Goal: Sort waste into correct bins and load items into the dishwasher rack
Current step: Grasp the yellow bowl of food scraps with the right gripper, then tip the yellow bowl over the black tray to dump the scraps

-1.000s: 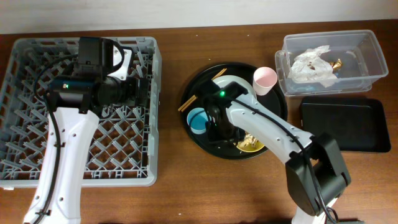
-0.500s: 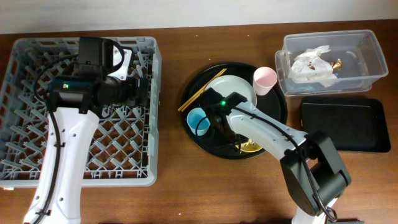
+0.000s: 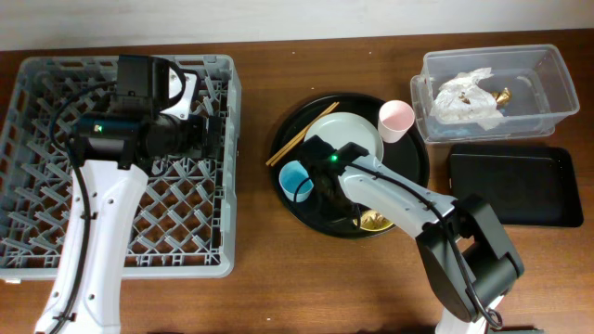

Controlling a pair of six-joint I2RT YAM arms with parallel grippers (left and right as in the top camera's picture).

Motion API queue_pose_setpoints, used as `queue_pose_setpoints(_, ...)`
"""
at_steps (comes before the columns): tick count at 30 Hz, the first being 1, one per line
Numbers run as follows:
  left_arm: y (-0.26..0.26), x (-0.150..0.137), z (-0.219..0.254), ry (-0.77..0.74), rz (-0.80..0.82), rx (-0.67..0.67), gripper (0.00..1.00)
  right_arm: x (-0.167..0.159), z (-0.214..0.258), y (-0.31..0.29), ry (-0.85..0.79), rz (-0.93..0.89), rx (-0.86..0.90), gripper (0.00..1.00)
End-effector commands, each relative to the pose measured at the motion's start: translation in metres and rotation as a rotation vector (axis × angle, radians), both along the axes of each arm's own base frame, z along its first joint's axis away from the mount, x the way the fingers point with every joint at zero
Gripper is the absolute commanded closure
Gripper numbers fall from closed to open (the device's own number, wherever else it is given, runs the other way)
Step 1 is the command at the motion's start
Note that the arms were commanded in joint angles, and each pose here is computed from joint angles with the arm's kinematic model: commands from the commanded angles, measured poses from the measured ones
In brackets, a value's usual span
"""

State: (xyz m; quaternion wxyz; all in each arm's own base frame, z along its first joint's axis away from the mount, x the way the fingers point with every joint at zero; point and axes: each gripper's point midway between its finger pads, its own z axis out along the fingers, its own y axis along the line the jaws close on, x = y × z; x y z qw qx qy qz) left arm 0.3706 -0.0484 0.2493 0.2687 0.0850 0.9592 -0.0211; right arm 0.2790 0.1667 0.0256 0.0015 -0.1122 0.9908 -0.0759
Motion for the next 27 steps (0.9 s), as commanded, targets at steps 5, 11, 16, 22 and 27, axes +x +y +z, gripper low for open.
queue_pose_setpoints(5, 0.000, 0.003, 0.007, -0.020, 0.005, -0.003, 0.01, 0.012, 0.078, 0.000, -0.157, -0.012, 0.068, 0.96)
queue_pose_setpoints(11, 0.002, 0.003, 0.007, -0.020, 0.010, -0.003, 0.01, 0.004, 0.152, -0.041, -0.293, -0.129, 0.185, 0.96)
queue_pose_setpoints(16, 0.001, 0.003, 0.007, -0.020, 0.009, -0.003, 0.01, -0.004, 0.191, -0.098, -0.394, -0.294, 0.224, 0.96)
queue_pose_setpoints(22, 0.002, 0.003, 0.007, -0.020, 0.010, -0.003, 0.01, -0.011, 0.188, -0.151, -0.360, -0.353, 0.160, 0.96)
queue_pose_setpoints(27, 0.002, 0.003, 0.007, -0.020, 0.010, -0.003, 0.01, 0.003, 0.178, -0.174, -0.379, -0.368, 0.261, 0.96)
